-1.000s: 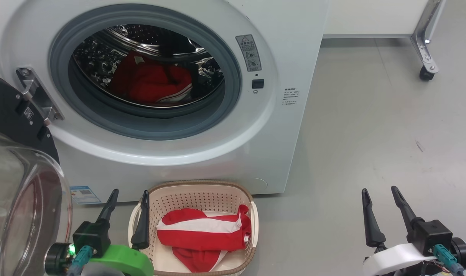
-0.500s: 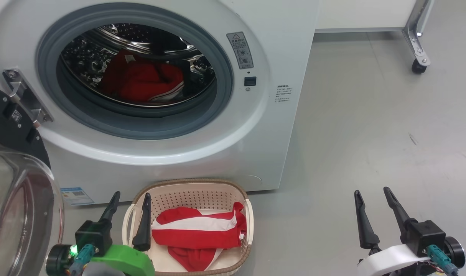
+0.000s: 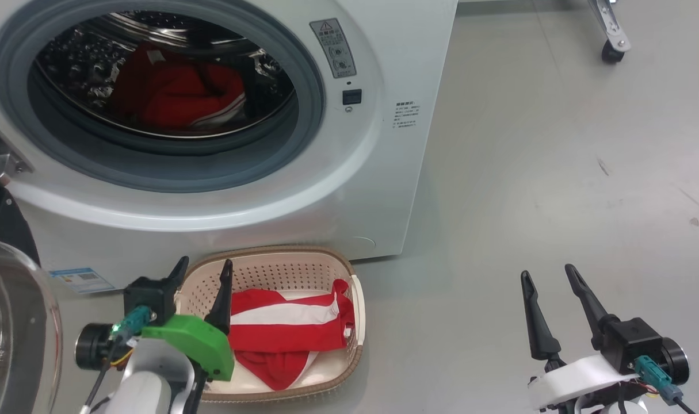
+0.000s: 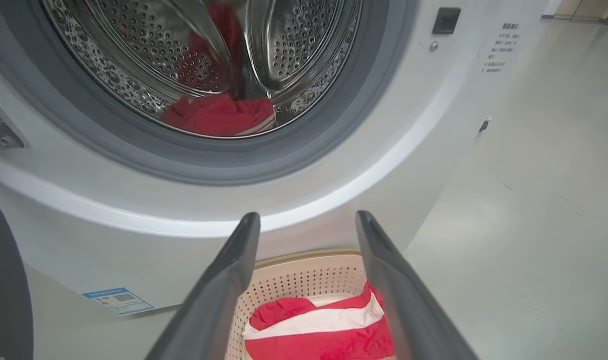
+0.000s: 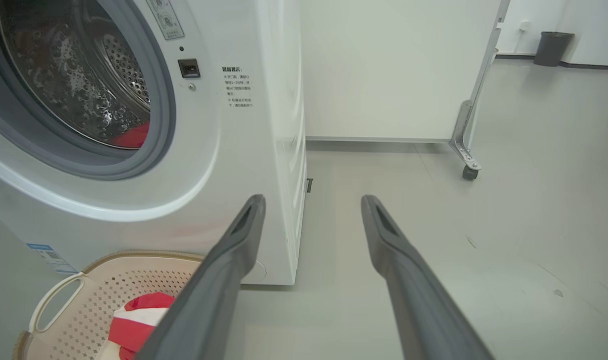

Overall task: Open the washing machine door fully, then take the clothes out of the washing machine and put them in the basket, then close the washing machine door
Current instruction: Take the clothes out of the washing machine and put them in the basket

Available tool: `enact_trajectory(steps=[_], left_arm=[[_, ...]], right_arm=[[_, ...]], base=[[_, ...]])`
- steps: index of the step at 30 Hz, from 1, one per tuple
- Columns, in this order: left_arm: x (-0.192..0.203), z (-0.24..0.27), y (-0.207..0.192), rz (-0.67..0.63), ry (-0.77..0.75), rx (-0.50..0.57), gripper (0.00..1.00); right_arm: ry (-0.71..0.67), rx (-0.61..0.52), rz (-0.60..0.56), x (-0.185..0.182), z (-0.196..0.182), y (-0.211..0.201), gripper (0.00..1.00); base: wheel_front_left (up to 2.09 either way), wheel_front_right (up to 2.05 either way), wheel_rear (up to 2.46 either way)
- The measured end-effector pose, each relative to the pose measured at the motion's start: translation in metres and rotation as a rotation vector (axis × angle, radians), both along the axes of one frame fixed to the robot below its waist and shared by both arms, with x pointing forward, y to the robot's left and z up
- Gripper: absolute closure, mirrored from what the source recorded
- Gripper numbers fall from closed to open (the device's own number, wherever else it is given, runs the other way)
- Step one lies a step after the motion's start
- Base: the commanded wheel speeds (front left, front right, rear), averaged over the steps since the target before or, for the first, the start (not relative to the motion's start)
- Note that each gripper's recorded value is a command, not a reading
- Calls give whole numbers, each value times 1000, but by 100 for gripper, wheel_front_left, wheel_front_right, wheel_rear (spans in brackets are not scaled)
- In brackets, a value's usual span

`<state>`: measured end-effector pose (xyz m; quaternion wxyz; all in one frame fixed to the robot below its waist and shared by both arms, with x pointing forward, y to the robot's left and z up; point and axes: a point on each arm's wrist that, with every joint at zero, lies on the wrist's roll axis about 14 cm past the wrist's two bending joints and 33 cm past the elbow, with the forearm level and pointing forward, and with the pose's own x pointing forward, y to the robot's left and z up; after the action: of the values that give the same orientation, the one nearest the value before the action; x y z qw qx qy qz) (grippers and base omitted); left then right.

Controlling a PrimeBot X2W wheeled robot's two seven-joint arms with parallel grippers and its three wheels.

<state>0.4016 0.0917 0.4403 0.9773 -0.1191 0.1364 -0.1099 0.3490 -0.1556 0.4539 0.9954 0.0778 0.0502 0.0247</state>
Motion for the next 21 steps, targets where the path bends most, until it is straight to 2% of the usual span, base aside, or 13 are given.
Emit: enact_trajectory(steps=[7, 9, 21], left_arm=[[34, -17, -17, -81, 94, 32, 0], [55, -19, -20, -103, 110, 50, 0], [141, -40, -9, -129, 202, 137, 0]], right_arm=[[12, 1, -11, 10, -5, -3, 0], [25, 2, -21, 14, -9, -7, 0], [91, 12, -64, 34, -35, -19, 0]], base=[[0, 0, 0], [0, 0, 0], [0, 0, 0]])
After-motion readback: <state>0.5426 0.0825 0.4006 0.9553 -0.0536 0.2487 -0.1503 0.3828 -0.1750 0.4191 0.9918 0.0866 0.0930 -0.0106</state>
